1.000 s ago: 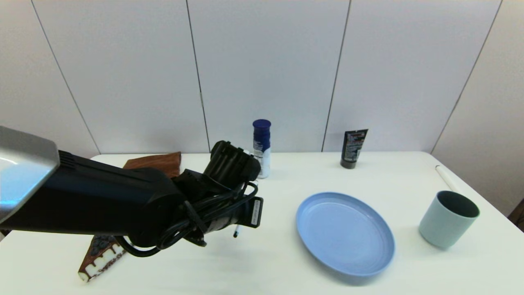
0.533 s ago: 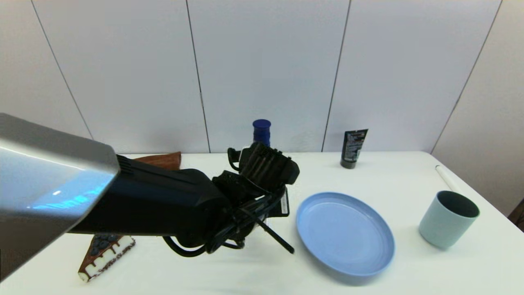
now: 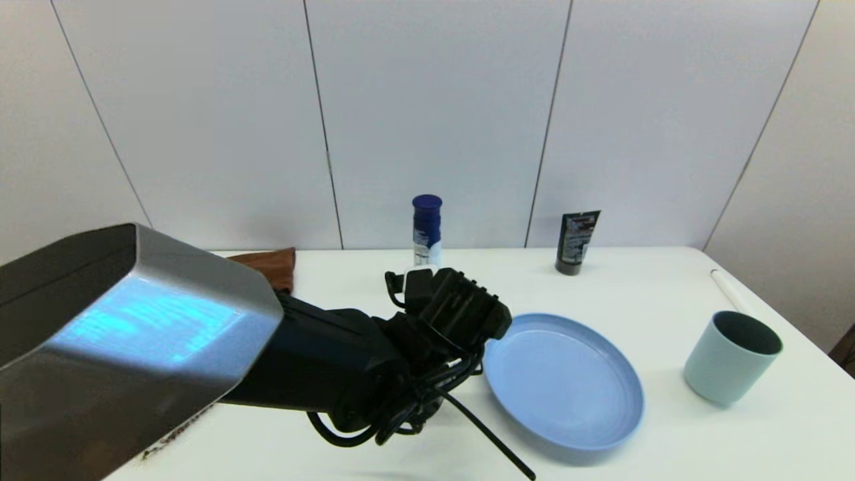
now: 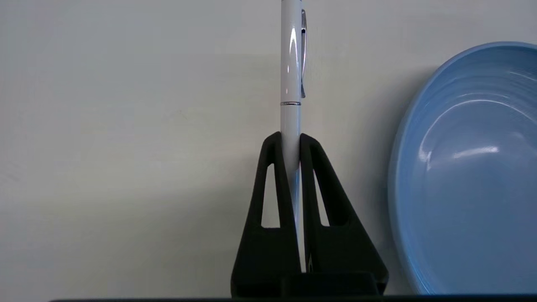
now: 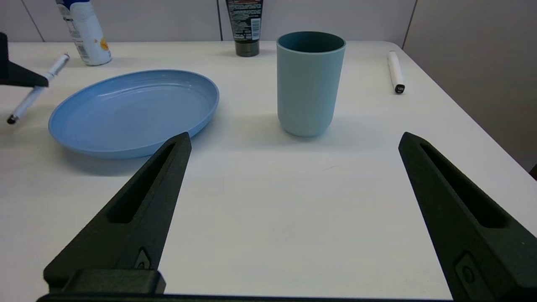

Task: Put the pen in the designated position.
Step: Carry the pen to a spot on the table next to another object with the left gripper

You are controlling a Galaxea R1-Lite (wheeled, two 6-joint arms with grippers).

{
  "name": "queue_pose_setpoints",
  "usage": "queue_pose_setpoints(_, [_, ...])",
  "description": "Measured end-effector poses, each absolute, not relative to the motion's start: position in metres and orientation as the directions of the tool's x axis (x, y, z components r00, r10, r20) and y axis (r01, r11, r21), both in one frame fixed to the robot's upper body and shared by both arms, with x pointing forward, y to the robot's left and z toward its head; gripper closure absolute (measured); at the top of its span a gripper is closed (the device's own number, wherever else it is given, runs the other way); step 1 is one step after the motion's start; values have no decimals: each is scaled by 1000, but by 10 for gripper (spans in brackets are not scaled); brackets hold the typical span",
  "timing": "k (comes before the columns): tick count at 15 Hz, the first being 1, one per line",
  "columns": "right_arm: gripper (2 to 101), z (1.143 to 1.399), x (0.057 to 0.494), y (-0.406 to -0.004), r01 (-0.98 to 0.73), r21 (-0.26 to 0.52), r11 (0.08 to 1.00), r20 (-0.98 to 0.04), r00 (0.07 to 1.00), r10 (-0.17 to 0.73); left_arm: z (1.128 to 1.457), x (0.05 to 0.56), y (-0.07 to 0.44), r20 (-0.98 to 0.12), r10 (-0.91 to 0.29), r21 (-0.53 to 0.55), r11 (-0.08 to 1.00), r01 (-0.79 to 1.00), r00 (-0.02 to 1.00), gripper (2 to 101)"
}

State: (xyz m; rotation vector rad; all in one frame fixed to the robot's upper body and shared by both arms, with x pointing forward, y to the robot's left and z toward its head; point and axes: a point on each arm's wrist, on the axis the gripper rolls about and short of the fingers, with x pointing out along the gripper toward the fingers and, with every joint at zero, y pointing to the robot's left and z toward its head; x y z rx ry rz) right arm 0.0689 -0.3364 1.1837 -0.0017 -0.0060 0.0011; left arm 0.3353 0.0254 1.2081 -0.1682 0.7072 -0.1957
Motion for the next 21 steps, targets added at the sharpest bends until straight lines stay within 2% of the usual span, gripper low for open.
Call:
queue_pose_setpoints(9, [43, 1184, 69, -336, -1, -2, 1000, 6, 1000, 1, 1188, 326, 18, -661, -229, -214, 970, 114, 715, 965])
queue_pose_setpoints(21, [43, 1184, 69, -336, -1, -2, 1000, 6, 1000, 1, 1189, 327, 22, -667, -221, -209, 972, 105, 712, 965])
